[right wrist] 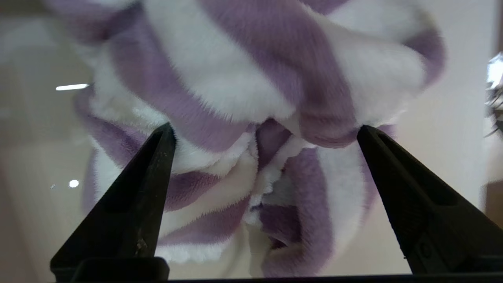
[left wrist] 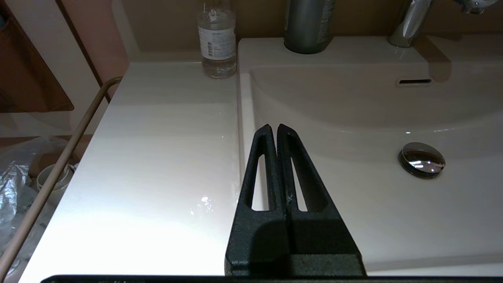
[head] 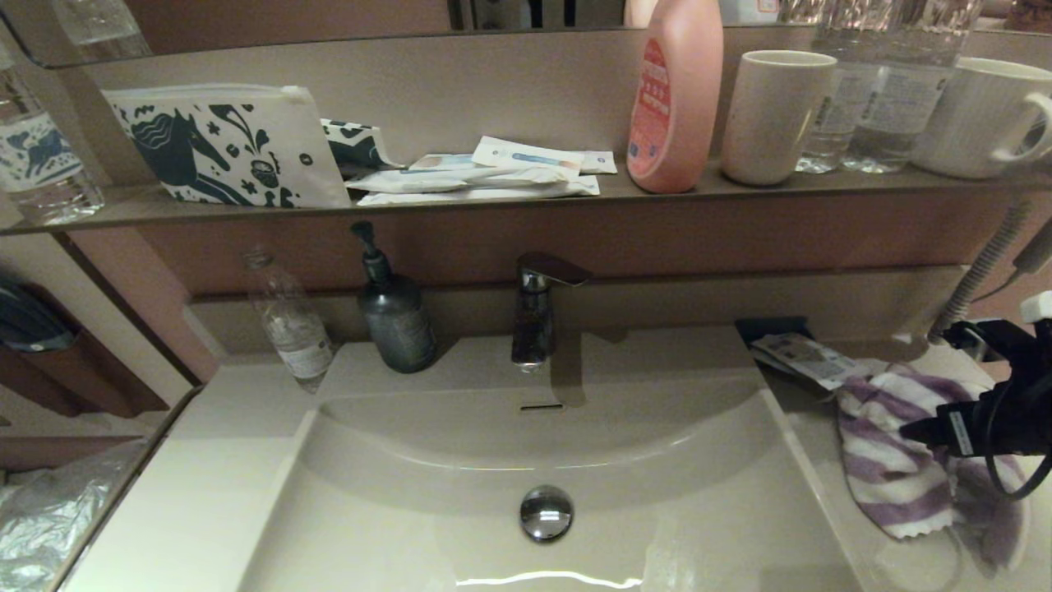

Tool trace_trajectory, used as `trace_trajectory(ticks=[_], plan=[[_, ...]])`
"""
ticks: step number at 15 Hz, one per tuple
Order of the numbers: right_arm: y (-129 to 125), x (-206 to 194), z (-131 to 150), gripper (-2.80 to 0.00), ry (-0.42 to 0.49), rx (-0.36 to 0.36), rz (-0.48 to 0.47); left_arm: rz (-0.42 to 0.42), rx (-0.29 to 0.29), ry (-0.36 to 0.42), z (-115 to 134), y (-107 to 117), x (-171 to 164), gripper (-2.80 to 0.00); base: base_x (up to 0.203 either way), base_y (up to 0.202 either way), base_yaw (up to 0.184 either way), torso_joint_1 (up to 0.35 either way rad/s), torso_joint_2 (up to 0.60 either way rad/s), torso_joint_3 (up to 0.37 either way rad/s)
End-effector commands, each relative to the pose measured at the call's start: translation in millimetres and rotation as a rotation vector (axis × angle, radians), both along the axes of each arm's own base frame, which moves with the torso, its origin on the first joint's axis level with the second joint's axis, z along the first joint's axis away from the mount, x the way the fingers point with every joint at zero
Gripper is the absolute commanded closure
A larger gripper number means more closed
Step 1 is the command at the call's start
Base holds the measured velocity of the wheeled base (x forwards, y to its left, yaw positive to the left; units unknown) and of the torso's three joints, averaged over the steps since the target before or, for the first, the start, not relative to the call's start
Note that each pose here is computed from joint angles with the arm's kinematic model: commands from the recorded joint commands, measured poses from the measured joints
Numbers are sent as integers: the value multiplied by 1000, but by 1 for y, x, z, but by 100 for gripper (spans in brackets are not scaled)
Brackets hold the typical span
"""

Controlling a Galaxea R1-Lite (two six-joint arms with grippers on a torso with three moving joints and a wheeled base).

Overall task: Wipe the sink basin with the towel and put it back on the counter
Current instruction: Pick up the cloth

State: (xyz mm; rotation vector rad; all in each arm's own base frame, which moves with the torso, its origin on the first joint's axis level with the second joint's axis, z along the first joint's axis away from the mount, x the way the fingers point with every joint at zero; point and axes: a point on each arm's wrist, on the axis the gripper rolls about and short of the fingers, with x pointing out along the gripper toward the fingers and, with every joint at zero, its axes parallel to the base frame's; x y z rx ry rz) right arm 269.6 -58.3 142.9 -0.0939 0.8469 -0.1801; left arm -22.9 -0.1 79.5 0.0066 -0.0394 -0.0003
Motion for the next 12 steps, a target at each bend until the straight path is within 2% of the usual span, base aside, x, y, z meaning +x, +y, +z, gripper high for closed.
trace_trajectory(ticks=[1, 7, 12], plan=[[-3, 7, -15, -280, 50, 12, -19, 0, 0, 1, 0, 0, 0, 0, 0, 0, 0, 0, 0, 0], [-43, 6, -35, -280, 122, -62, -100, 0, 1, 1, 0, 0, 0, 0, 0, 0, 0, 0, 0, 0], [-48, 15, -56, -280, 180, -88, -109, 0, 0, 1, 0, 0, 0, 0, 0, 0, 0, 0, 0, 0]])
